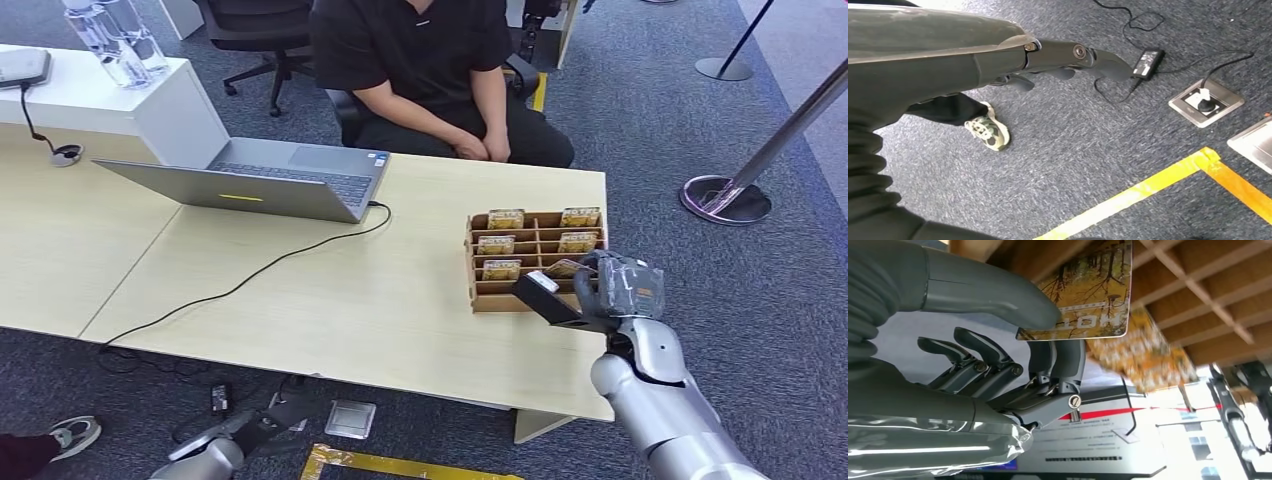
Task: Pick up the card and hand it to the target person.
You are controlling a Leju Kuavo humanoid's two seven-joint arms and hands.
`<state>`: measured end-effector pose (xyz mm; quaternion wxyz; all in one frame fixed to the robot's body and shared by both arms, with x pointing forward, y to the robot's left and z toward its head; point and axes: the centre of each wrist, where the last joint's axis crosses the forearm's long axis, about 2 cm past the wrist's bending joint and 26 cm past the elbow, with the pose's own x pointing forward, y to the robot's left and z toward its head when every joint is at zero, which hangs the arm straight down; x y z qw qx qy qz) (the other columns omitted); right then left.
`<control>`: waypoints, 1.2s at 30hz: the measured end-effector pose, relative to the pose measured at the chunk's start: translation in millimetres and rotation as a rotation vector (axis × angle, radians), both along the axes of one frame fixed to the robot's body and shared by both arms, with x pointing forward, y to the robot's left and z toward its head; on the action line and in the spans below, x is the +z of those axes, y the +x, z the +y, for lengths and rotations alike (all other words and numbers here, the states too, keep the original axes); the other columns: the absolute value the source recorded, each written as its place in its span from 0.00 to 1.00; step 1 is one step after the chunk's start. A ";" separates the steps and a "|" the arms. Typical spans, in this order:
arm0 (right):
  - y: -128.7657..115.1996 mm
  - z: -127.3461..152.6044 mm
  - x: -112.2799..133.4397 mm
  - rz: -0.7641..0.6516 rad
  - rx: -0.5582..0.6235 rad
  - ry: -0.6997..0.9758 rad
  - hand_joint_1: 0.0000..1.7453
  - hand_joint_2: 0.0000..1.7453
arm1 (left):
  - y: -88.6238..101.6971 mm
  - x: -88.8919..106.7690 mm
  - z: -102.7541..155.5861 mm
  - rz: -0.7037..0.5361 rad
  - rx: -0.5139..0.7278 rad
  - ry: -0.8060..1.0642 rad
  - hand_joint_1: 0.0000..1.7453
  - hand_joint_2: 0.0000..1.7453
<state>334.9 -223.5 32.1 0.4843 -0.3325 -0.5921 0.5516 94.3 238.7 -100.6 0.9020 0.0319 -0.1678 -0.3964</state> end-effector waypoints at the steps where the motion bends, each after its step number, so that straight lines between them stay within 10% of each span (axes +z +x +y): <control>1: 1.3 0.1 2.2 -0.035 -0.006 0.053 1.00 1.00 | 0.3 0.1 0.0 -0.001 0.000 0.000 0.00 1.00; 17: 29.5 26.0 105.2 -0.733 -0.089 0.633 1.00 1.00 | 3.5 0.8 -0.6 -0.012 -0.021 0.010 0.00 1.00; 36: 28.2 106.9 84.7 -0.380 -0.016 0.682 1.00 1.00 | 11.1 2.8 -3.5 -0.025 -0.051 0.003 0.00 1.00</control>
